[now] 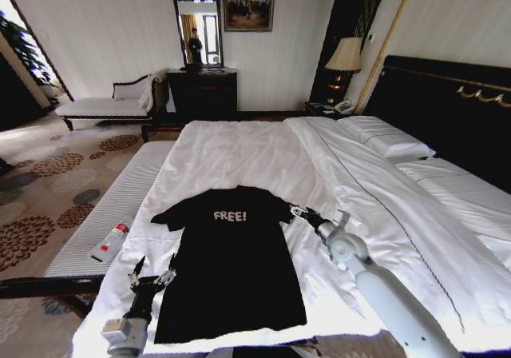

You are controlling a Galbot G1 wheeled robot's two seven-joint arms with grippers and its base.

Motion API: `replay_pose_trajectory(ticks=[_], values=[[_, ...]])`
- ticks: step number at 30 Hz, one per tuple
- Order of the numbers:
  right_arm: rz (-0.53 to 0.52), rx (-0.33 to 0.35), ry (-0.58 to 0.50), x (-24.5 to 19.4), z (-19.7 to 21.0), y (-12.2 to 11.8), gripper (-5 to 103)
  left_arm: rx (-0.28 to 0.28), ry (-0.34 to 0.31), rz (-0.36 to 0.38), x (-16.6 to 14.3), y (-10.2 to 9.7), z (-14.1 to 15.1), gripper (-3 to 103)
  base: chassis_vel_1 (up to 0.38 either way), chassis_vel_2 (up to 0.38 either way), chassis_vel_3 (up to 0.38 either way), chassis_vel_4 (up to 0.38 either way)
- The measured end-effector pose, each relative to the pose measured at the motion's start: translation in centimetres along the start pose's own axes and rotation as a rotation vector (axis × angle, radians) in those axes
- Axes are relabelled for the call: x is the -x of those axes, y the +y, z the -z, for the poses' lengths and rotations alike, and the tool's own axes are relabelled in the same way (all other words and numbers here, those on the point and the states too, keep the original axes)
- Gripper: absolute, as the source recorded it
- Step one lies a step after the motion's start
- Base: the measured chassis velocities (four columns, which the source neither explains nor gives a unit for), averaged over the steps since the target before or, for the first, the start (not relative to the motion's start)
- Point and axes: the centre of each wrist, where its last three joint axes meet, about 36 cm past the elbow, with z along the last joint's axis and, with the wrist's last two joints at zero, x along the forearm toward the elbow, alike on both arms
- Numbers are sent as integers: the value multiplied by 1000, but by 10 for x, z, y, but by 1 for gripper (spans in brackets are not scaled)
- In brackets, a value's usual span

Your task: Fold the clothes on the bed.

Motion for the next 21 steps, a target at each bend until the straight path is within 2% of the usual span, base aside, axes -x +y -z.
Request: replay_pose_trajectory(ticks=[3,7,15,21], values=[[-2,64,24,14,8,-10,100,1,-10,17,3,2,6,97,0,0,0,0],[-22,102,43,26,13,-23,100,-8,-16,26,7,2,13,98,0,0,0,0],[-69,140,52,55,17,-57,100,-32,20,0,5,-8,14,99,0,0,0,0],[-79,171,40,71,20,-68,100,-36,38,-5,3,-11,13,99,0,0,0,0]])
